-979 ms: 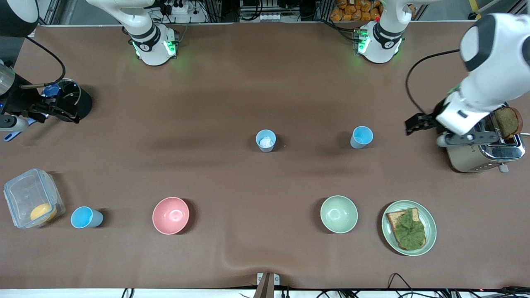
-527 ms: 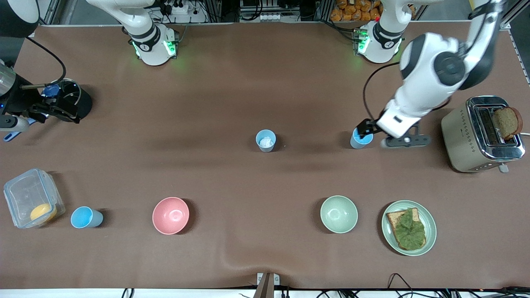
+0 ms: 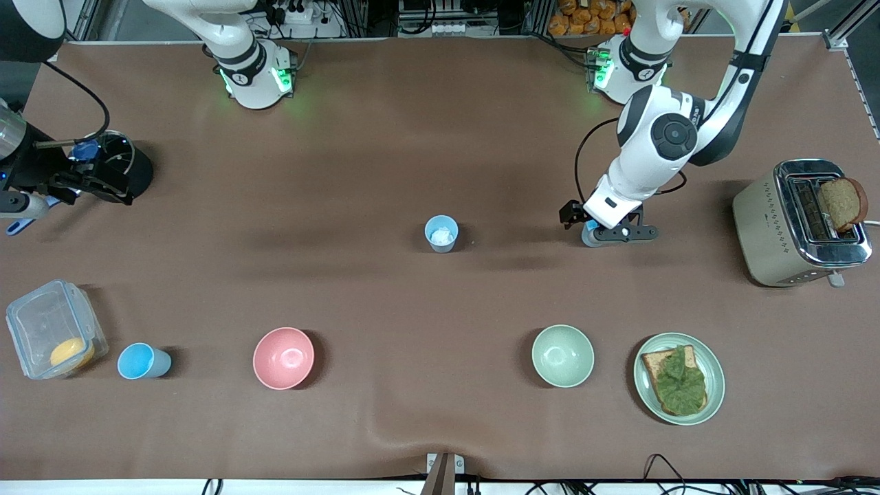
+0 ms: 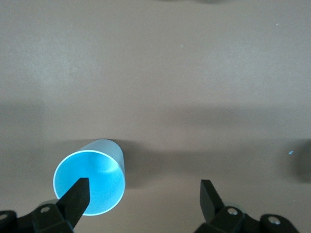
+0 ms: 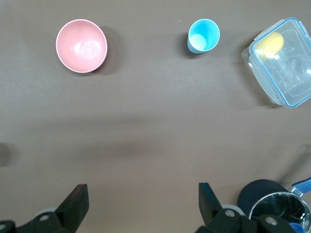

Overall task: Stack blue cups with both arms
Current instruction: 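Close the left gripper around the blue cup beside the toaster, then lift the cup with the left gripper and carry it over the middle cup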

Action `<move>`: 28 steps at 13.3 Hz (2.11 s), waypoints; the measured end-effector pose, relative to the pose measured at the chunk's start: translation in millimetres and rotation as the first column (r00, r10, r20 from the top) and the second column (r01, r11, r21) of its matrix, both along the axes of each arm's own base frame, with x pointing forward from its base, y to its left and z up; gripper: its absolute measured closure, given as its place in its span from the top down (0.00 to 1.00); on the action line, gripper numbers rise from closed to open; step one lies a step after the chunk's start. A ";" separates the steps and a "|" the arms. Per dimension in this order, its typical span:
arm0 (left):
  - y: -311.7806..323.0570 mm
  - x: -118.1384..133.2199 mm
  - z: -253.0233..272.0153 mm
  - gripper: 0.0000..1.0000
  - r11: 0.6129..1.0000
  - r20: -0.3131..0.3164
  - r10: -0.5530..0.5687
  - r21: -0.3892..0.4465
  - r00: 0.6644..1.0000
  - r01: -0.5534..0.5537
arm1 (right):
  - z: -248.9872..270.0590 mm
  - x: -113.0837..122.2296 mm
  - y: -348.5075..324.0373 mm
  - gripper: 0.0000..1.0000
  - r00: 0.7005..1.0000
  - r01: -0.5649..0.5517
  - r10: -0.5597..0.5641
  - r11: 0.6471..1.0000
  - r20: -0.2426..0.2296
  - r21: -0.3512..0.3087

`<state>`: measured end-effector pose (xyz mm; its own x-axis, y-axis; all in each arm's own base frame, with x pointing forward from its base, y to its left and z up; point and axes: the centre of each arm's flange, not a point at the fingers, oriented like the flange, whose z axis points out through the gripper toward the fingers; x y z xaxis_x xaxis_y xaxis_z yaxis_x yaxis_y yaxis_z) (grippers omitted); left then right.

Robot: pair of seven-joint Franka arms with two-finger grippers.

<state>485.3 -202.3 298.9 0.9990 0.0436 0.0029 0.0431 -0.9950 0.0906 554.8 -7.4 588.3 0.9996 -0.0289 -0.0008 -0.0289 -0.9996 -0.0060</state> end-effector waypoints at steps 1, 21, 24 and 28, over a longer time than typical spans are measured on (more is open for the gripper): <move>1.4 -3.3 -8.3 1.00 1.000 -0.001 0.001 0.000 1.000 -0.001 | 0.0 0.0 -0.3 1.00 1.000 0.001 -0.001 1.000 0.000 0.000; 25.6 -20.1 -43.4 0.04 0.999 -0.043 0.000 0.039 0.999 0.002 | -0.2 -0.2 -1.8 1.00 1.000 0.003 -0.003 1.000 -0.002 0.000; 16.9 -1.9 -1.9 0.04 1.000 0.001 0.024 0.008 1.000 -0.024 | -0.3 -0.3 -1.9 1.00 1.000 0.003 -0.003 1.000 -0.003 0.000; -38.9 20.5 96.8 0.04 0.999 0.035 -0.040 -0.036 0.999 0.041 | -0.3 -0.4 -2.4 1.00 1.000 0.004 -0.004 1.000 -0.004 0.000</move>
<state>505.8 -241.2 395.7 0.9993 0.0037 0.0364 -0.0010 -0.9918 0.1275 554.4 -9.9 588.0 0.9994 -0.0332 -0.0043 -0.0333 -0.9994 -0.0059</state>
